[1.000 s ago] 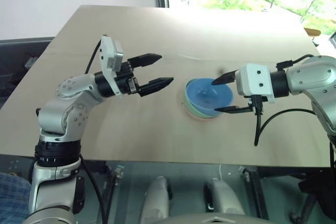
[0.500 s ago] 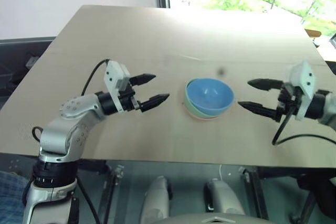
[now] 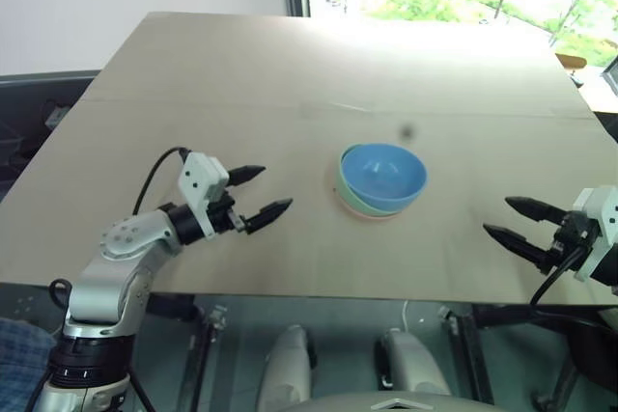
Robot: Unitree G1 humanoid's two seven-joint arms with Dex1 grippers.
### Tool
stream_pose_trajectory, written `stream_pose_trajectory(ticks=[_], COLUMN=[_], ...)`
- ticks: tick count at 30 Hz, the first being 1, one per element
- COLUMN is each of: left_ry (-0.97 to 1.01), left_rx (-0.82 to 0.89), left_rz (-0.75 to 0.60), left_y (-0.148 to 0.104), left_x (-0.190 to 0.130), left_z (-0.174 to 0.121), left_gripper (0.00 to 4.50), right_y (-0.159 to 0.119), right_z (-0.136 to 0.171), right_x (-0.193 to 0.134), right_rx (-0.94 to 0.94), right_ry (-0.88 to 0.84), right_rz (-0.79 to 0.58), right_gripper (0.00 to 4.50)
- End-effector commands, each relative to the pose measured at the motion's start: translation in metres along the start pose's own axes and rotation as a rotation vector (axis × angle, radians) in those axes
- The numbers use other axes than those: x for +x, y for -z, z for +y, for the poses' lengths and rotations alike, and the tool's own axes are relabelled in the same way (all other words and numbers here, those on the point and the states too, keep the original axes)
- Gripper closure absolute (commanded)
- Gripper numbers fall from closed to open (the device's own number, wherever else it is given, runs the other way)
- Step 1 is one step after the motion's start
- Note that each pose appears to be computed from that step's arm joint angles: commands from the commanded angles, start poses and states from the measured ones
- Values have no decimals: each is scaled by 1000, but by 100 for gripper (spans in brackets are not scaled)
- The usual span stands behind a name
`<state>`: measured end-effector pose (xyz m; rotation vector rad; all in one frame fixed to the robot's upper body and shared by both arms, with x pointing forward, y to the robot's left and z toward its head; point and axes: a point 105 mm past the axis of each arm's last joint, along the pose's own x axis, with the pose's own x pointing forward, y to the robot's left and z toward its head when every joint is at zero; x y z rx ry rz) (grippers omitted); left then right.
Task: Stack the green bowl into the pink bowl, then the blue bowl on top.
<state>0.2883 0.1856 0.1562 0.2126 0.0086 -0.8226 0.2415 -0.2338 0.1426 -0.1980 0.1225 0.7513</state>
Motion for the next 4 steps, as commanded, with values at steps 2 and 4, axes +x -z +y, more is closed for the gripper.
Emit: stream_pose_trajectory(ticks=[2, 4], left_ry=[-37, -34], left_rx=[40, 60], left_rz=[-22, -18], left_y=[-7, -7], left_x=[-9, -10], left_z=[5, 4], left_gripper=[0, 0], right_y=[-7, -4], right_z=[-9, -11], right_x=[-8, -9], right_rx=[-35, -35], right_ry=[44, 55], right_rz=[-24, -14], right_gripper=[98, 98])
